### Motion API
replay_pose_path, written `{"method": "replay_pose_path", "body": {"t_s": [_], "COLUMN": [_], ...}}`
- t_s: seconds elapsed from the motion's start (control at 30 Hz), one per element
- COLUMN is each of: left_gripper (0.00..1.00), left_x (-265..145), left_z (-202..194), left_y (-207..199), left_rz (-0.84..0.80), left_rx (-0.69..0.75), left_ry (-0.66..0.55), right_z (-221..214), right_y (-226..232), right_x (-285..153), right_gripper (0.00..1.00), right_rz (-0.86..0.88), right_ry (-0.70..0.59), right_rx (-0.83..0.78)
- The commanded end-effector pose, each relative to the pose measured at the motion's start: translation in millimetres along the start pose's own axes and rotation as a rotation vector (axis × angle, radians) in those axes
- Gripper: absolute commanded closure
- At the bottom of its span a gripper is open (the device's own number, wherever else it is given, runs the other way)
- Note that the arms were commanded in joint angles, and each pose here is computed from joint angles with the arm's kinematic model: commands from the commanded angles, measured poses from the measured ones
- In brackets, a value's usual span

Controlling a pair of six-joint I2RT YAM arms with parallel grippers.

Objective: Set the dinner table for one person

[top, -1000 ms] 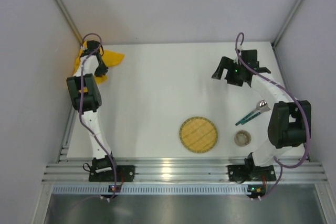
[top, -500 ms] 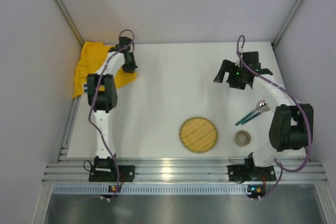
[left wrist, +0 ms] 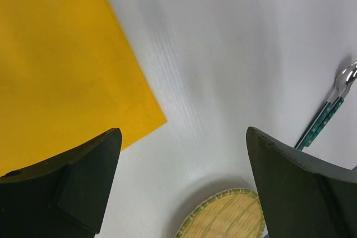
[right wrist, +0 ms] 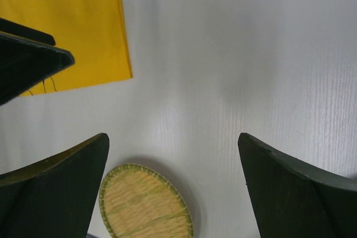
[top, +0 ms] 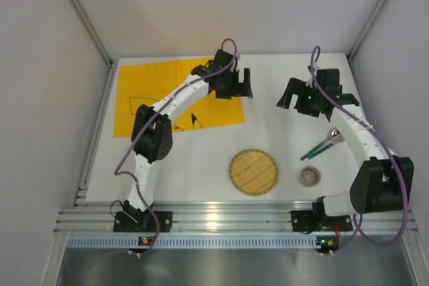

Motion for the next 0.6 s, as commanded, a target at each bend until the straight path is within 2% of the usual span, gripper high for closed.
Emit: {"method": "replay_pose_path", "body": {"t_s": [0.0,0.07,0.1,0.13,0.2,0.27,0.3,0.47,0.57], "left_gripper": [0.02,0.02,0.02,0.02,0.02,0.01,0.02,0.01,0.01], "left_x": [-80.1,-103.2,-126.7,-128.2,-160.1,-170.1,-187.4,-217.7,-241.5], "left_z": [49.2,41.9,44.6,29.6,24.9,4.1,1.5,-47.2,-67.2], "left_y": [26.1,44.6,49.8,60.9,70.4,89.6,88.9,107.1,104.1], "left_rz": [0.122,0.194,0.254,0.298,0.362,0.433,0.438,0.517,0.537], "left_rx": [-0.045,-0.053,-0.053,-0.058,-0.069,-0.097,-0.103,-0.166,-0.194], "left_ry": [-0.215,-0.227,-0.275,-0.248,-0.290,-0.262,-0.289,-0.244,-0.271], "right_z": [-0.3,-2.3,-2.2,1.3,-4.5,-8.1,-9.2,-18.7,-29.1], "right_y": [13.3,33.2,41.7,52.2,71.1,88.8,95.0,107.4,102.9], "right_x": [-11.1,-5.7,-2.1,6.6,19.8,43.7,52.1,121.0,153.5], "right_gripper": [0.00,0.00,0.00,0.00,0.00,0.00,0.00,0.01,0.04], "right_rz": [0.071,0.168,0.204,0.237,0.260,0.283,0.293,0.236,0.199], "right_ry": [-0.003,0.029,0.042,0.063,0.110,0.163,0.182,0.286,0.347], "right_rx": [-0.017,-0.017,-0.017,-0.022,-0.040,-0.044,-0.048,-0.028,0.021]}}
Point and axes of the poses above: each gripper's point midway between its finger pads, its own x axis out along the fingers, its own y axis along the line the jaws close on, z = x × y, the point moved 5 cm from there along -x, back along the fingers, and after that the axes turned 11 degrees about x, right-handed, at the moved point
